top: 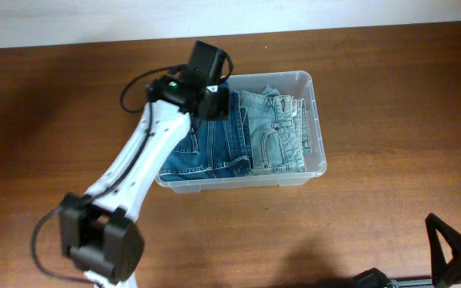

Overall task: Pack container
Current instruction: 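Lower the dark blue jeans into the container's left side and press down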

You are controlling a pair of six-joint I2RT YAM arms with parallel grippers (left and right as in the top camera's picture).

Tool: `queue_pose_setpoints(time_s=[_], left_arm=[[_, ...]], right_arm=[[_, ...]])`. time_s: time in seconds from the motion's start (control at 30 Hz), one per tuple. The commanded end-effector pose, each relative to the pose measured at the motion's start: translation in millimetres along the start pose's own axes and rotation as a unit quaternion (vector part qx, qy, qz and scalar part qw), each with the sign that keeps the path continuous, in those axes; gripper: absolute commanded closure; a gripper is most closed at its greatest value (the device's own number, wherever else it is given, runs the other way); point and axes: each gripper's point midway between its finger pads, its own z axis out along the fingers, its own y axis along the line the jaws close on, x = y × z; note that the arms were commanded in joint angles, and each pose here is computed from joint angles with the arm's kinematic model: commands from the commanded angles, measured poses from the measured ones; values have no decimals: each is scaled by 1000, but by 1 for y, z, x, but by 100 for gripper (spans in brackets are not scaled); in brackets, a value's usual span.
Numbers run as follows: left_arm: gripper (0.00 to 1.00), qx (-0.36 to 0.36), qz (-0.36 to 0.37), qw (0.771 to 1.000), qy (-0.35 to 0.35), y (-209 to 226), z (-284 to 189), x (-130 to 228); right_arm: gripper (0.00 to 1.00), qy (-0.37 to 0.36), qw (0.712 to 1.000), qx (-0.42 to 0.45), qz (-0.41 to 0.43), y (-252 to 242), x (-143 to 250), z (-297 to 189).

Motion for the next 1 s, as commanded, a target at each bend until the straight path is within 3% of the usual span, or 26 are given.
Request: queue_pose_setpoints(time_s=[0.0,0.23,0.37,0.73,0.97], left_arm=[[99,-22,7,999,37,5,42,13],[99,-43,12,994,101,13,95,45],[100,-42,11,994,98,12,94,42],[99,-18,26,999,28,0,2,-8],[99,-25,34,997,66,5,-44,19]], right_arm=[[1,-1,1000,8,2,-3,1,-1],[1,-1,1000,8,2,-3,1,-1],[1,-1,1000,8,2,-3,1,-1],[1,-1,1000,8,2,-3,1,-1],[1,-1,1000,8,2,-3,1,-1]])
